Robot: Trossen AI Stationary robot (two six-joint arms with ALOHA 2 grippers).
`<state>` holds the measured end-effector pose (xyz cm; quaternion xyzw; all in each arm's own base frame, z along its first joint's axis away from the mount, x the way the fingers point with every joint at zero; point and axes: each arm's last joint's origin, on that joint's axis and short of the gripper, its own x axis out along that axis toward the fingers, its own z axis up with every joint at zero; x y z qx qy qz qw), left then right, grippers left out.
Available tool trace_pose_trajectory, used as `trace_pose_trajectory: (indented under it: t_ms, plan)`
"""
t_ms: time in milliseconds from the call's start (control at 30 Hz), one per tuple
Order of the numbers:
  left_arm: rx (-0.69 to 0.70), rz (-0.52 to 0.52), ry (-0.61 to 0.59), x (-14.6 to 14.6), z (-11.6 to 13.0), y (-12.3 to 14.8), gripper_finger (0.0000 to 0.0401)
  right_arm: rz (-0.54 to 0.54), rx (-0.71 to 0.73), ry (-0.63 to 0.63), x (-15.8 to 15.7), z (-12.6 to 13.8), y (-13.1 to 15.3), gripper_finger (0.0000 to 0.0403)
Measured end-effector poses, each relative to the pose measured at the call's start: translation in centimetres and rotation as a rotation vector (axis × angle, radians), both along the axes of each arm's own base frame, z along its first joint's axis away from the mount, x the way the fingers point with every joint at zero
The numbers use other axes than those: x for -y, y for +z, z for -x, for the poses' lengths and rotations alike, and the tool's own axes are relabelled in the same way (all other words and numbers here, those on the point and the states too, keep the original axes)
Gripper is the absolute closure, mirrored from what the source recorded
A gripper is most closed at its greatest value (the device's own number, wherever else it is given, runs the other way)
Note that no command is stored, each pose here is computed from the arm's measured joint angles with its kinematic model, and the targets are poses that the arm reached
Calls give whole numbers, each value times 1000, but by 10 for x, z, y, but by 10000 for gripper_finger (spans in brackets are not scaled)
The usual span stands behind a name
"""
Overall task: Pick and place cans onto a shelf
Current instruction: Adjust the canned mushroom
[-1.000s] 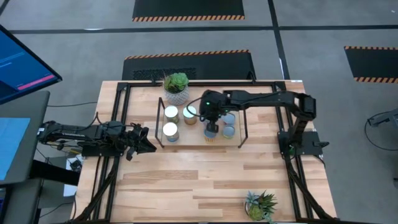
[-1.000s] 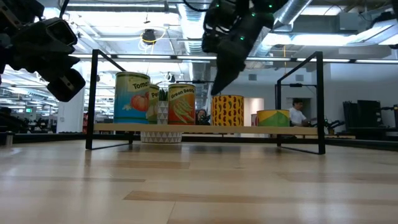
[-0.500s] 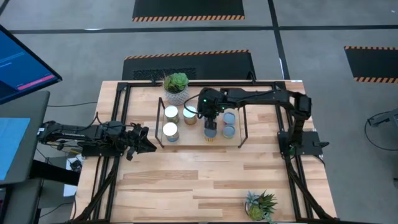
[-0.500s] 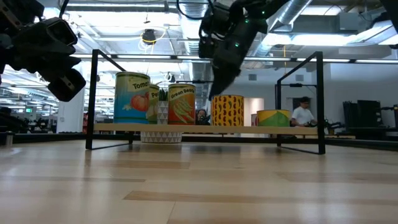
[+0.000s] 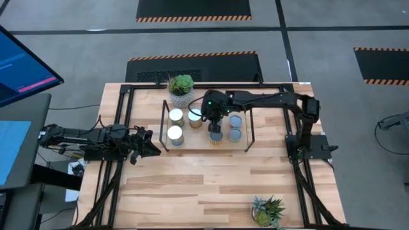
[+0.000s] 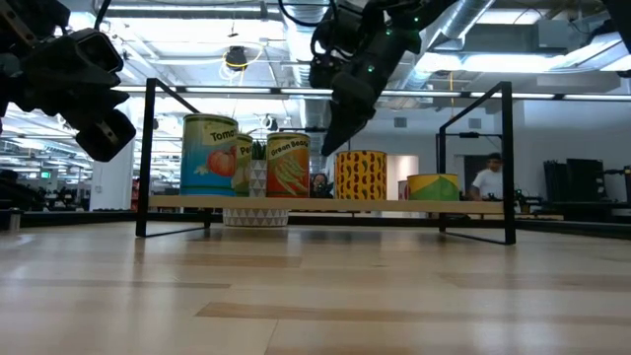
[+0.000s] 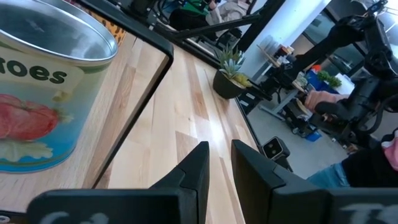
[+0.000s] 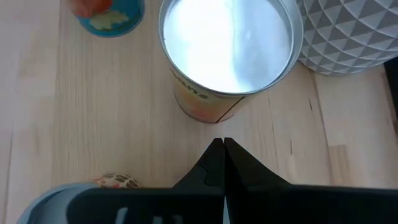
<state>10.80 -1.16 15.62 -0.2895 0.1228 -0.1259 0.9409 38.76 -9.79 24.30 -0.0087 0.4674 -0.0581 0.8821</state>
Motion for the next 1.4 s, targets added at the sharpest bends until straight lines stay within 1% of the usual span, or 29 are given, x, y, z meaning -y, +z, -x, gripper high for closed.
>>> trace_pose_trajectory:
  t_ms: [167,267,600,1400]
  plan:
    - [0,0,0,0,0,0,344,-24,-15,23,-3,-1,-4,391]
    - [0,1,0,0,0,0,344,-19,-13,35,-4,-1,-4,391]
    - [-1,3,0,0,0,0,344,-29,-61,36,-4,3,-6,391]
    - [-3,8,1,0,0,0,344,-37,-86,24,-5,5,-6,390]
